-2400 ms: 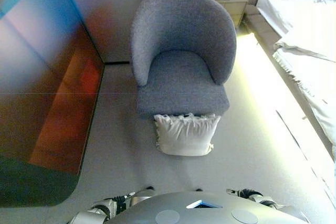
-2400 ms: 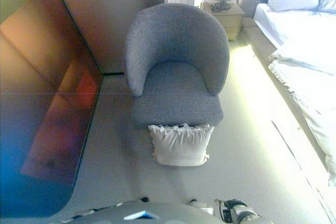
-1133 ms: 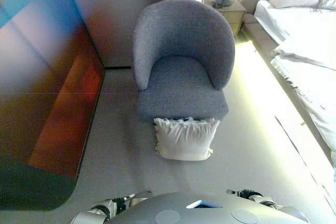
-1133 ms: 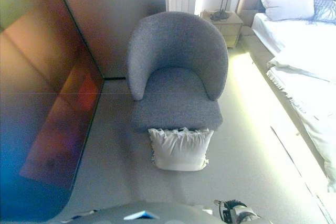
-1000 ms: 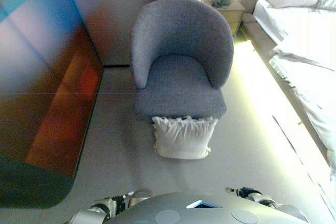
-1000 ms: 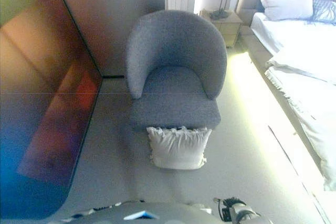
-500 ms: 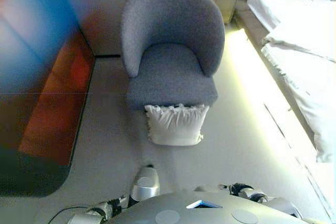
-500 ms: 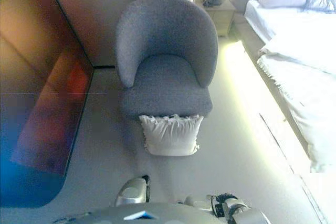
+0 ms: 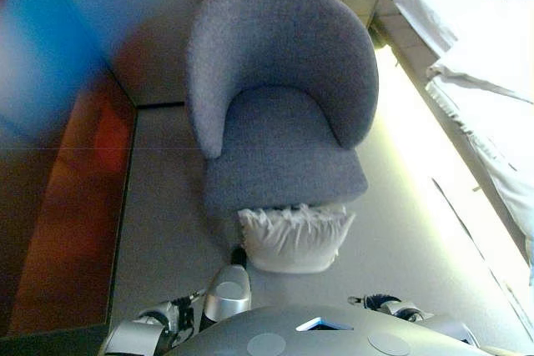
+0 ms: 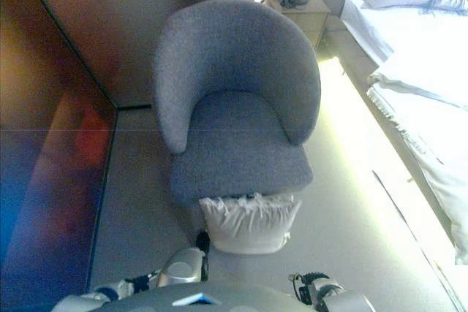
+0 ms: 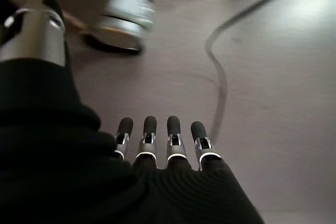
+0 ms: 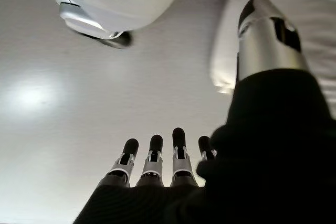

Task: Pick up the cushion and take it to the sofa

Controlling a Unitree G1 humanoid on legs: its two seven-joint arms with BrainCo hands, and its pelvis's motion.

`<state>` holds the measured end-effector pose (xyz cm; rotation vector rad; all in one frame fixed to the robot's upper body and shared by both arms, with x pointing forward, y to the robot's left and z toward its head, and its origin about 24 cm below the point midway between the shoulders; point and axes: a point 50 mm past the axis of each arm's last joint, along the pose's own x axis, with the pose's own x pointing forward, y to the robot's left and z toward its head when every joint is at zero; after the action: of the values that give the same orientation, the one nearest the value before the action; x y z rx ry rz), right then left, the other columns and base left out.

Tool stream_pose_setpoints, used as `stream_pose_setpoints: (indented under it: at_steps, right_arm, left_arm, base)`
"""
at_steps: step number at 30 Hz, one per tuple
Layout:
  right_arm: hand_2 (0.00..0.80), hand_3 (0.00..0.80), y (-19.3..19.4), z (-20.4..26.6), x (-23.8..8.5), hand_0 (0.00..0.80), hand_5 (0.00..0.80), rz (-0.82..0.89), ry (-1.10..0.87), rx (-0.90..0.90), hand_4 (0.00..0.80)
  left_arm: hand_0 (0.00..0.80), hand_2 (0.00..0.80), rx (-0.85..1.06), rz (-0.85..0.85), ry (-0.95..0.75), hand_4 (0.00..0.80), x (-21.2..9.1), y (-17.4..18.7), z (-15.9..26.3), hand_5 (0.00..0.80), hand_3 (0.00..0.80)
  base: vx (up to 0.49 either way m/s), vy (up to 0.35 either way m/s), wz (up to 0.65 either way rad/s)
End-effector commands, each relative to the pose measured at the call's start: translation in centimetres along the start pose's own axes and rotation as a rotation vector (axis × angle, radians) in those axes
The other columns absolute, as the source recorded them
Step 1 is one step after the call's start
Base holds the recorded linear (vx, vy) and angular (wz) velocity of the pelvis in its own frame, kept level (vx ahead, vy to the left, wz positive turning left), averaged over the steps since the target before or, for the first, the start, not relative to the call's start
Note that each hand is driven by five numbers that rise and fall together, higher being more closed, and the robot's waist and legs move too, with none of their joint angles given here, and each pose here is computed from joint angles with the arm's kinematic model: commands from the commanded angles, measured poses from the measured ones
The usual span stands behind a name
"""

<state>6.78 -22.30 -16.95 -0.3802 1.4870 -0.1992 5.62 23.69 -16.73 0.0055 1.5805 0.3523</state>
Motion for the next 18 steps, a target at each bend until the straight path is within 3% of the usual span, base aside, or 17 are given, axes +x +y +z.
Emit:
stream_pose_setpoints:
  at_steps: [1,9,12,18]
  right_arm:
    - [0.0,0.0,-2.6,1.9,0.1,0.0,0.0,-0.078,-0.077,0.014,0.0]
    - [0.0,0.0,-1.9,4.1,-0.3,0.0,0.0,-0.057,-0.174,0.041,0.0]
    - [0.0,0.0,-2.0,3.3,-0.2,0.0,0.0,-0.06,-0.178,0.0,0.0]
    - [0.0,0.0,-1.8,2.4,0.0,0.0,0.0,-0.024,-0.149,-0.064,0.0]
  left_arm:
    - [0.0,0.0,-0.026,0.02,0.049,0.0,0.1,0.4,-0.7,0.0,0.0]
    - [0.0,0.0,-0.03,-0.003,0.002,0.0,-0.3,-0.3,1.4,0.0,0.0]
    - [0.0,0.0,-0.04,0.002,0.02,0.0,-0.1,-0.4,0.4,0.0,0.0]
    - [0.0,0.0,-0.066,0.055,0.064,0.0,0.1,0.0,-1.4,0.0,0.0]
  base:
    - [0.311,0.084,-0.02]
    - [0.127,-0.093,0.12]
    - [0.145,-0.109,0.54]
    - [0.156,-0.198,0.07]
